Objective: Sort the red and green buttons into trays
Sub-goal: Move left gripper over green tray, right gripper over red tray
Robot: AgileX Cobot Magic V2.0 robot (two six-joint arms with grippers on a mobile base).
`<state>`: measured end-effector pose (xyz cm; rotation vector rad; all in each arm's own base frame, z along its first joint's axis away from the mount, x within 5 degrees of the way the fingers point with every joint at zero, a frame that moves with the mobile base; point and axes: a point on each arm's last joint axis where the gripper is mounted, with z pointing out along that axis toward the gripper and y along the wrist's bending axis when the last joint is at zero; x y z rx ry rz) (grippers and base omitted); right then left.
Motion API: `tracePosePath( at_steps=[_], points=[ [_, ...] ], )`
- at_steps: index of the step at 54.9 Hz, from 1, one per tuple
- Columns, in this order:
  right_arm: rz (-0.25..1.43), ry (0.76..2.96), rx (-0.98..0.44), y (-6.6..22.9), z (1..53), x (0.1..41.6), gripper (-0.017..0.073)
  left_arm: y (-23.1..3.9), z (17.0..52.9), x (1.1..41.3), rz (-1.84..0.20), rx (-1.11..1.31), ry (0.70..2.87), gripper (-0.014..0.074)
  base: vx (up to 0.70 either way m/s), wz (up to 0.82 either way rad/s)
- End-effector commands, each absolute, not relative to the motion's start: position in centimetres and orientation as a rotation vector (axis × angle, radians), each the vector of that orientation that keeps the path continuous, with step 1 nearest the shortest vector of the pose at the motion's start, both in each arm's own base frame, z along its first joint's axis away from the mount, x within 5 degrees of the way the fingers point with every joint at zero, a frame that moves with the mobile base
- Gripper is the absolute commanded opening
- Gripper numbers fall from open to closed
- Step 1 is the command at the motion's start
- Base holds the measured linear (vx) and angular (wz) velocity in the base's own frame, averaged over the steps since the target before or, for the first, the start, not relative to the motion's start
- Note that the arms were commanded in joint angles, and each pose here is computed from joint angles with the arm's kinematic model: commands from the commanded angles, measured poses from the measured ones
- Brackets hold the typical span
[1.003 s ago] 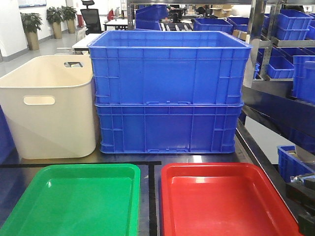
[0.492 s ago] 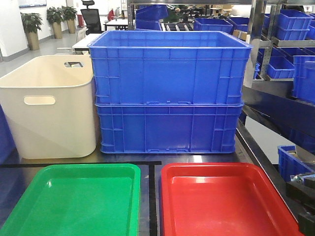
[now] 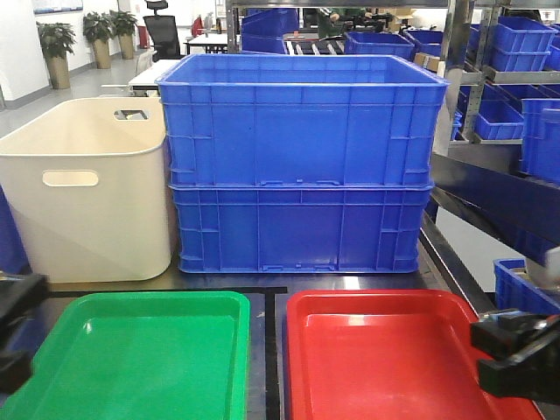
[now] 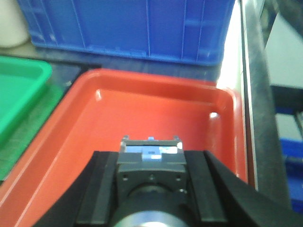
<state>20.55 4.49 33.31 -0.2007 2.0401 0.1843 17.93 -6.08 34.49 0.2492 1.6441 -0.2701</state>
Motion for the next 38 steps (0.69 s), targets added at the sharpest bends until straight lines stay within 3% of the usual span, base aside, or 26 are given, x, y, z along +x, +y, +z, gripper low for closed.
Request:
tracePosePath(
  at_steps=[1, 18, 30, 38],
  points=[
    [0.164, 1.916, -0.207, 4.9, 34.6, 22.8, -0.0009, -7.5, 36.2, 20.1, -0.319, 0.251, 1.545, 0.0, 0.0, 0.0],
    [0.139, 2.01, -0.207, 5.7, 29.9, 27.7, -0.0007, -11.9, 30.6, 27.7, -0.346, 0.311, 1.669, 0.0003, 0.0, 0.0],
    [0.174, 2.101, -0.163, 5.9, 27.9, 28.7, 0.0022, -12.5, 27.7, 29.1, -0.333, 0.329, 1.761, 0.002, 0.0, 0.0],
    [0.224, 2.134, -0.09, 6.1, 27.1, 29.1, 0.0092, -12.7, 26.7, 29.5, -0.328, 0.336, 1.791, 0.0092, 0.0, 0.0]
  ],
)
